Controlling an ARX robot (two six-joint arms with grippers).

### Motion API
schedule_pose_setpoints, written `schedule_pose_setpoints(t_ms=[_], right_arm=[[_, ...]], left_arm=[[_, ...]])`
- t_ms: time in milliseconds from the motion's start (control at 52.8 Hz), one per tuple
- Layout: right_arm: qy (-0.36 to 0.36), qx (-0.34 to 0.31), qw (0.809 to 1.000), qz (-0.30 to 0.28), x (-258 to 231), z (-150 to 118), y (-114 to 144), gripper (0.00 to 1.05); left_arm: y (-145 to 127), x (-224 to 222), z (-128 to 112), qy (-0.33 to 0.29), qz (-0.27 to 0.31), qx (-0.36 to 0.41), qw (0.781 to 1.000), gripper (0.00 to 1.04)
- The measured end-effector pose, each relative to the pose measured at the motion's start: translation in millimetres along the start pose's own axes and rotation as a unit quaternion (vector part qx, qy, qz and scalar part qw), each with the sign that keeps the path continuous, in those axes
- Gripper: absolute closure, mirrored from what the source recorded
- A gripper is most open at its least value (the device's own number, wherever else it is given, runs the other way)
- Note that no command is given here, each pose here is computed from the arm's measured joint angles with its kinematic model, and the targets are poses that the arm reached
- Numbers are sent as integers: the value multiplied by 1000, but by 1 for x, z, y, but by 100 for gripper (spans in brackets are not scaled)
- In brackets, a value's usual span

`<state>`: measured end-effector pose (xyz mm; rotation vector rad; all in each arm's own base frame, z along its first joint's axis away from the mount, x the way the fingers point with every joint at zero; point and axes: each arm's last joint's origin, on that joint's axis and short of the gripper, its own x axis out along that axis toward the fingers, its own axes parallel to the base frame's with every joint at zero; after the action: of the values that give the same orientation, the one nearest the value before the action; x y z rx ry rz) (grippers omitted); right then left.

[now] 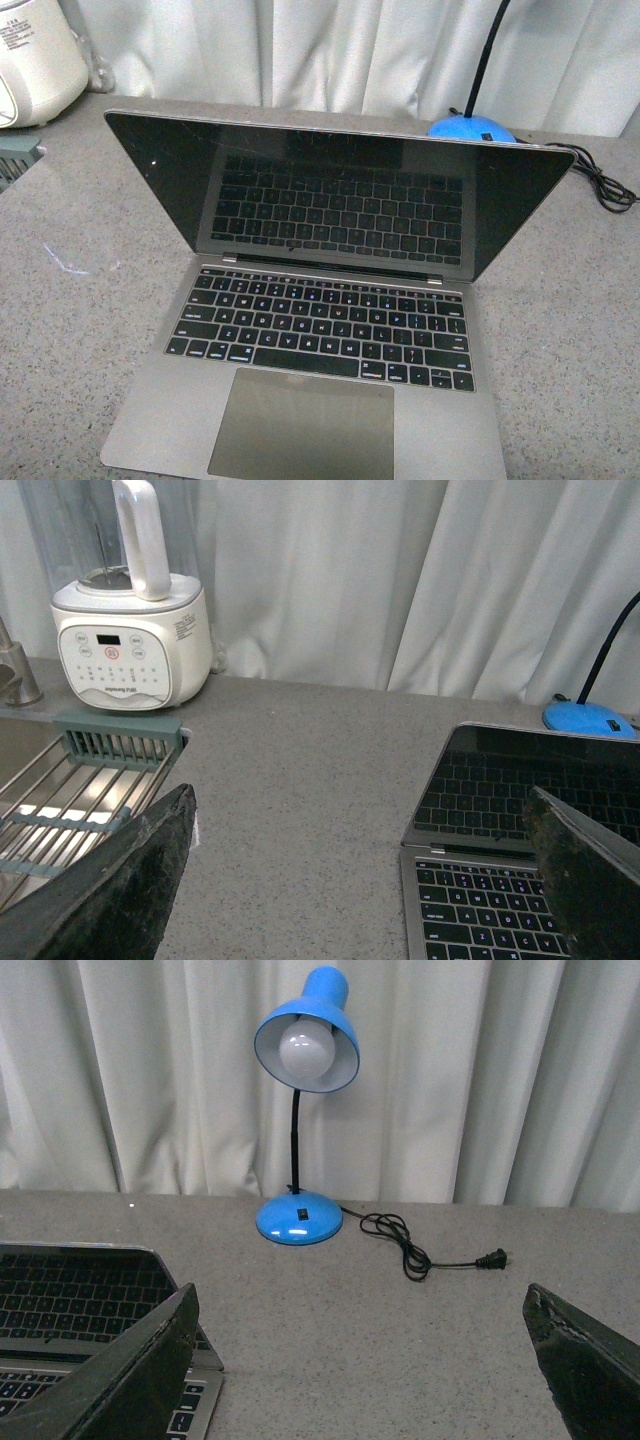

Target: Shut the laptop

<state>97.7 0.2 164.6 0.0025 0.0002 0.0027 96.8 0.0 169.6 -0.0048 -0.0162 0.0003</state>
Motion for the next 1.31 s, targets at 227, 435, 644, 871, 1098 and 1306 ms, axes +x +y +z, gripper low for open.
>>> schedule_pose_setpoints(t_ms=[227,435,644,871,1098,1306], right_arm=[[22,-5,999,-34,1,-2,0,9],[38,-13,999,-9,20,16,8,9],[109,18,993,51,90,42,10,9],[191,49,976,93,152,61,12,9],[239,59,961,122,193,79,21,9],[295,102,934,171,219,78,34,9]], left_arm=[[0,1,-4,25,56,-28,998,7],[2,20,9,46,119,-52,990,6],[-26,95,47,91,48,-54,993,6],[-56,156,55,131,-7,-21,991,7],[-73,194,46,215,-52,2,975,7],[-86,215,47,240,-84,19,967,7]])
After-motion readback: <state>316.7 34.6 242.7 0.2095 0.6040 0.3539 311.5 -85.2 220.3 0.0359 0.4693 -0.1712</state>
